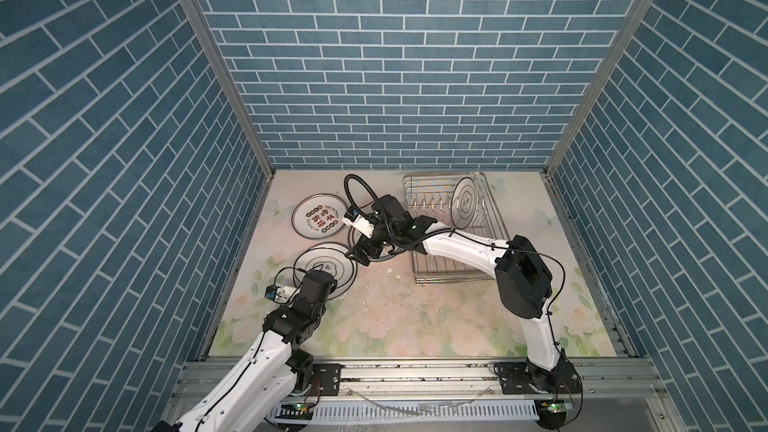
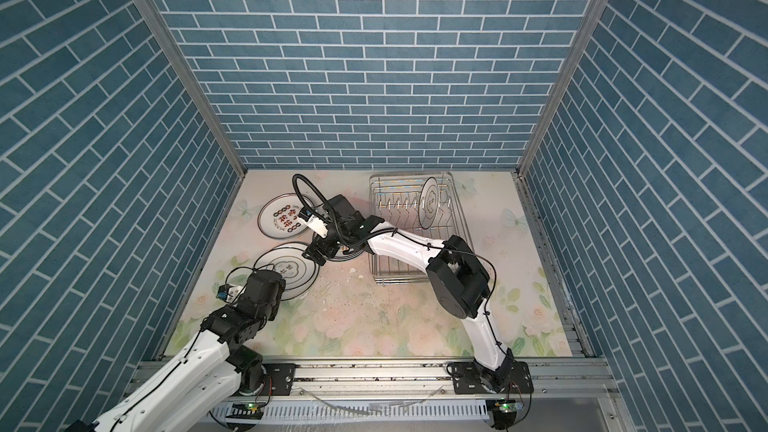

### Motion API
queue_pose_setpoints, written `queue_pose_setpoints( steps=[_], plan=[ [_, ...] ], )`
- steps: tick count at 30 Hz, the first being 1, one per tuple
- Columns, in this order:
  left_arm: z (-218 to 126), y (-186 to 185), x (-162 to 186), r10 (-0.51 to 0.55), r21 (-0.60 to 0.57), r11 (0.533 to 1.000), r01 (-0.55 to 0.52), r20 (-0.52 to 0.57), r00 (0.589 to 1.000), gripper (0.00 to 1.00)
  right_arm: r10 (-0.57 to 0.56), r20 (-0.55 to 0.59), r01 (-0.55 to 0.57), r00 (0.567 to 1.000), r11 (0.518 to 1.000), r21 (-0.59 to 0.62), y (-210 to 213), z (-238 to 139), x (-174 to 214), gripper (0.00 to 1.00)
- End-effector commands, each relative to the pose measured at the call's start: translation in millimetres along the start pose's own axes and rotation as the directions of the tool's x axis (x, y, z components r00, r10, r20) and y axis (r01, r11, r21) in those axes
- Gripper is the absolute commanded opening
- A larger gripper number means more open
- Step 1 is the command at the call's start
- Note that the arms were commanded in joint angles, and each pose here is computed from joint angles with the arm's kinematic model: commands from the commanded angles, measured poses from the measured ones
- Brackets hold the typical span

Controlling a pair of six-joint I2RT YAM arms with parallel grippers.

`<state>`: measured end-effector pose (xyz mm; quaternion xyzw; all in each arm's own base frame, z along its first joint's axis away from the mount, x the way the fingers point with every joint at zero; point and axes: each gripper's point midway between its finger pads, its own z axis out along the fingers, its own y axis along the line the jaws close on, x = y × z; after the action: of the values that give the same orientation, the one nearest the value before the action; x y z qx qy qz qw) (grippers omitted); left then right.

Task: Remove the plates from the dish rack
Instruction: 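Lower the plate onto the placed cloud-emblem plate and open the left gripper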

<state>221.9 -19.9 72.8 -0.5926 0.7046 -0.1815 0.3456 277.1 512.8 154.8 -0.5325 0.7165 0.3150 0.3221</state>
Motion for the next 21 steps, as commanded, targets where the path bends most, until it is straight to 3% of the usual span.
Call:
queue_pose_setpoints(
  steps=[1, 15, 21],
  plan=[
    [1.3, -0.4, -4.0, -0.010, 0.002, 1.000, 0.010, 0.018, 1.000, 0.20, -0.038, -0.009, 0.038, 0.999, 0.999, -0.034, 1.7, 10.4, 1.4, 0.98],
    [23.3, 13.5, 7.8, -0.006, -0.041, 0.999, 0.004, -0.039, 0.999, 0.24, -0.022, -0.030, 0.021, 0.999, 0.998, -0.062, -3.2, 28.2, 14.5, 0.98],
    [20.5, 16.9, -1.4, 0.028, -0.095, 0.995, -0.027, 0.007, 1.000, 0.28, -0.025, -0.035, 0.023, 0.999, 0.998, -0.062, -3.3, 28.1, 15.8, 0.98]
  ],
)
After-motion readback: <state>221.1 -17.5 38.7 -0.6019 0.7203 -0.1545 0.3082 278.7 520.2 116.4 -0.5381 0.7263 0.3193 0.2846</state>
